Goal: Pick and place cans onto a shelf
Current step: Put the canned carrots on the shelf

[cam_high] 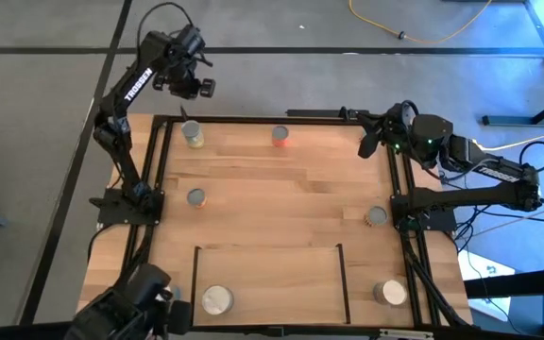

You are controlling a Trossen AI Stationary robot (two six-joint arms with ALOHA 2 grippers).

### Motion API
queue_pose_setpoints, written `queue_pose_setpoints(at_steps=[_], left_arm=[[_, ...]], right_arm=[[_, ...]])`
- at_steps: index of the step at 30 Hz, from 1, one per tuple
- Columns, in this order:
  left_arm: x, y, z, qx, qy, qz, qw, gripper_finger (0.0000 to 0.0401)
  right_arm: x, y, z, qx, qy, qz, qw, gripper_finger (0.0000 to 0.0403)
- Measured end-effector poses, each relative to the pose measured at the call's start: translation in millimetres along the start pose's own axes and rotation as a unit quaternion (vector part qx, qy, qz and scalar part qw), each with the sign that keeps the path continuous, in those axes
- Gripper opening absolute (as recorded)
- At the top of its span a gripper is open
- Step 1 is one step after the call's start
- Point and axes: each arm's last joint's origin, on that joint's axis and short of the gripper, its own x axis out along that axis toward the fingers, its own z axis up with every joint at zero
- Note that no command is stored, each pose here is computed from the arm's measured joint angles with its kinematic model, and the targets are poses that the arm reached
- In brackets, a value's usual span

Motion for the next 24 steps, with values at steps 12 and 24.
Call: queue_pose_setpoints(at_steps=[12,24], left_arm=[[56.1,1.8,-12.7,0.068,0.102,0.018,0.992,0.006],[88.3,-0.5,-19.3,0.109,0.129,-0.012,0.986,0.006]], right_arm=[[0.0,0.0,0.2,-0.01,-0.001,0.0,1.0,0.0028],[0.0,0.0,0.2,-0.01,-0.001,0.0,1.0,0.0028]])
